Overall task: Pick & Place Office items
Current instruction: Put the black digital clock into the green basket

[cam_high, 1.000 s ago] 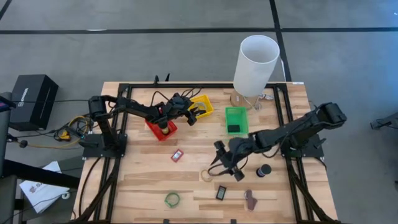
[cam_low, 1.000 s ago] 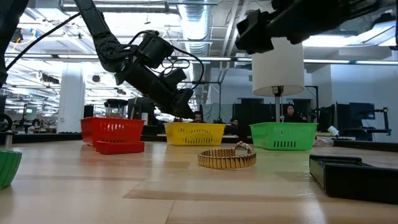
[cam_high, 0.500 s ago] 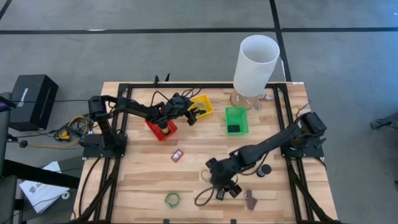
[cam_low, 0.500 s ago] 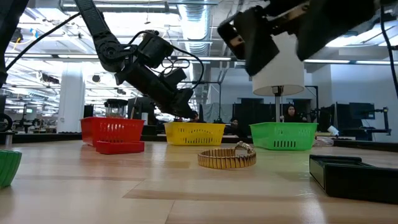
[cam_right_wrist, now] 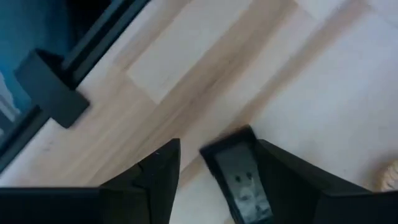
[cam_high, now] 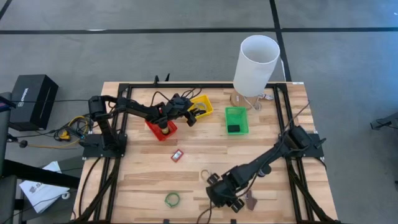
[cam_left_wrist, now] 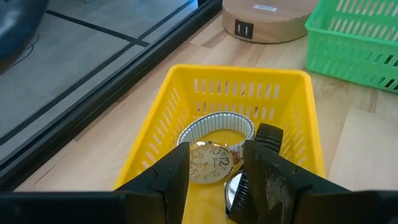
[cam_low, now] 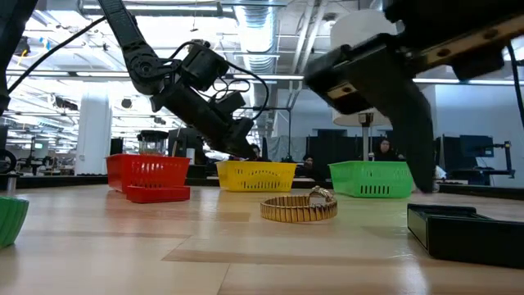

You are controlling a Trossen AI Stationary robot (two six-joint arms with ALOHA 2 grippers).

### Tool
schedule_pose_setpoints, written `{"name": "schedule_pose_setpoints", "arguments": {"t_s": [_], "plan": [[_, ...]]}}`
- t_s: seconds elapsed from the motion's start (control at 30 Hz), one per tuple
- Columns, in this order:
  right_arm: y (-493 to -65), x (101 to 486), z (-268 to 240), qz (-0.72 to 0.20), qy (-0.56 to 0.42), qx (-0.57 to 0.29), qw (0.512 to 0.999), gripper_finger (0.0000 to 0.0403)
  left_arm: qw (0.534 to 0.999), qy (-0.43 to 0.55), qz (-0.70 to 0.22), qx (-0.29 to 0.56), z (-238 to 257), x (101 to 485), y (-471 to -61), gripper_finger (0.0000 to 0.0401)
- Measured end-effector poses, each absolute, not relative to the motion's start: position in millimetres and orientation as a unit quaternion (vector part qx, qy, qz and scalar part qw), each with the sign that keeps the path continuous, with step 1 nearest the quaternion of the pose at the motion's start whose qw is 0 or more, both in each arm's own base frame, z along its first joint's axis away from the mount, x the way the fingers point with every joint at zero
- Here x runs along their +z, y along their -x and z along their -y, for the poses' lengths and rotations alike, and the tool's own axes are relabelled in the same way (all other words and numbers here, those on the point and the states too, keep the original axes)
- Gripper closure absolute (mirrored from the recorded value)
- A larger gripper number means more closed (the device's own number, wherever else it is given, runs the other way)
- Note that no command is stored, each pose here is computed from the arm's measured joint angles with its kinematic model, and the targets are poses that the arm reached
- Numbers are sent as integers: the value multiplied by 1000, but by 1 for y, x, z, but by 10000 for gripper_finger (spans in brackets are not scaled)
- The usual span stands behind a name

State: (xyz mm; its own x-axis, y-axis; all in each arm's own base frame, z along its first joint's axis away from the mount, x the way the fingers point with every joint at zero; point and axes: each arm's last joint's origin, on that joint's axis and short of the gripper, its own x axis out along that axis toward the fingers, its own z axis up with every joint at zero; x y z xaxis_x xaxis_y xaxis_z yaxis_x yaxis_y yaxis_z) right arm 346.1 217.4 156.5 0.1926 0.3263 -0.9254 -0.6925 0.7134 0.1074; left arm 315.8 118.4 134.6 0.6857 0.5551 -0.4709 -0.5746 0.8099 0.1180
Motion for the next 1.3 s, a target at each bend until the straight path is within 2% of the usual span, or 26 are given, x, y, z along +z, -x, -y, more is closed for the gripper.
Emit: {"name": "schedule_pose_setpoints", "arguments": {"t_s": [0.17,0.33,0.67,1.3], "plan": [[-345,148,-228,-529,226,363,733,181,919,22,-246,308,-118,135,-316,257],[-342,152,-226,-531,287,342,720,164,919,23,-244,309,-119,135,-316,257],[-344,153,-222,-527,310,340,714,163,920,23,-241,309,-119,136,-316,257],[-353,135,-197,-532,287,325,727,163,922,17,-238,304,-116,137,-318,257]]}}
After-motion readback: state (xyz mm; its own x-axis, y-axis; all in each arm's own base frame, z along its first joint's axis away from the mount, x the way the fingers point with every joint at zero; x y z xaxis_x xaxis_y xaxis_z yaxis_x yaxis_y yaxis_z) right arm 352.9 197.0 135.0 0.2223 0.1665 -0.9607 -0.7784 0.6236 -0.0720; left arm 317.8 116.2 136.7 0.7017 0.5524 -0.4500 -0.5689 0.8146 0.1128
